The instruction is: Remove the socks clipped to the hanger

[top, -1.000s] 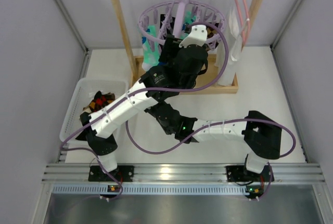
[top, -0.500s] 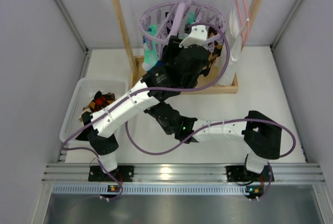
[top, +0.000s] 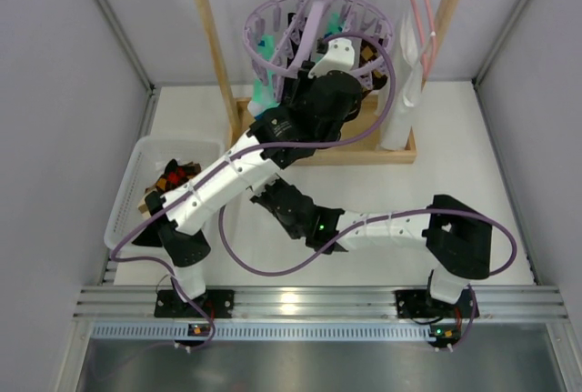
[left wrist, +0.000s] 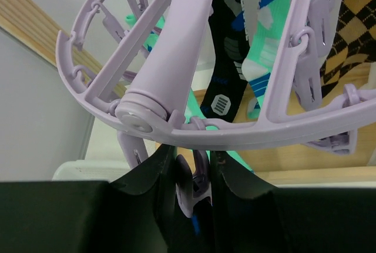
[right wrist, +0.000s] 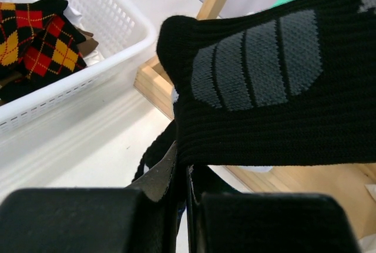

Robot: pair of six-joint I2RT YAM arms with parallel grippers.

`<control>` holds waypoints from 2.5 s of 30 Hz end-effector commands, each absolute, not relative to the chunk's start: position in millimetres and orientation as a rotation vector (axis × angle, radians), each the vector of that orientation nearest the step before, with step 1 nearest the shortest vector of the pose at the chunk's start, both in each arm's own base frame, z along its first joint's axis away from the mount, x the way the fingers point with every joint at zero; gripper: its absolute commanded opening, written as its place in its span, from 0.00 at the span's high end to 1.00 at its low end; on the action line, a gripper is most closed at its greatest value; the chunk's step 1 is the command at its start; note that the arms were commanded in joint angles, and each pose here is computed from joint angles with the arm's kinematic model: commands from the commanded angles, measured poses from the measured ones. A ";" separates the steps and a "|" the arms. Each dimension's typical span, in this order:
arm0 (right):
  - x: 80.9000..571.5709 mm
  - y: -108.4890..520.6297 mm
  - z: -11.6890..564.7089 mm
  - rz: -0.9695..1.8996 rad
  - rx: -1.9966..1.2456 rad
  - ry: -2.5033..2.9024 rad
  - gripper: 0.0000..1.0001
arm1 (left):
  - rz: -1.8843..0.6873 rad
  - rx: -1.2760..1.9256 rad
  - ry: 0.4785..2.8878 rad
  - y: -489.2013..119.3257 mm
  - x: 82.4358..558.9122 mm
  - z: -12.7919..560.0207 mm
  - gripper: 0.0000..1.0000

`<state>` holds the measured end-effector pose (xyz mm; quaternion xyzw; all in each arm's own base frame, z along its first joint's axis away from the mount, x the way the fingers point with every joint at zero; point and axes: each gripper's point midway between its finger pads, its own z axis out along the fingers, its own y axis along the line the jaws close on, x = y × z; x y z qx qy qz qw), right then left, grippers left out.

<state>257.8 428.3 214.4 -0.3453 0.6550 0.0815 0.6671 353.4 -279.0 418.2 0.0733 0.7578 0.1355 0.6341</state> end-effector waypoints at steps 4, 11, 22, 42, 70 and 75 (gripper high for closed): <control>242.4 427.2 221.4 0.238 -0.766 1.451 1.00 | 0.250 0.111 1.718 -277.9 364.3 425.0 0.82; 234.4 395.5 203.8 0.271 -0.695 1.503 1.00 | 0.205 0.114 1.727 -280.4 364.5 423.0 0.93; 217.6 340.7 170.7 0.351 -0.673 1.598 1.00 | 0.023 0.229 1.776 -280.2 332.8 411.1 0.02; 190.3 460.4 294.7 0.885 -0.984 1.258 1.00 | 0.003 -0.214 1.607 -38.8 208.0 427.7 0.02; 296.3 531.3 293.6 0.925 -0.988 1.314 0.07 | 0.002 -0.388 1.535 16.7 182.6 410.5 0.02; 305.8 521.6 273.8 0.939 -1.004 1.373 0.10 | -0.032 -0.395 1.530 15.5 181.7 411.0 0.02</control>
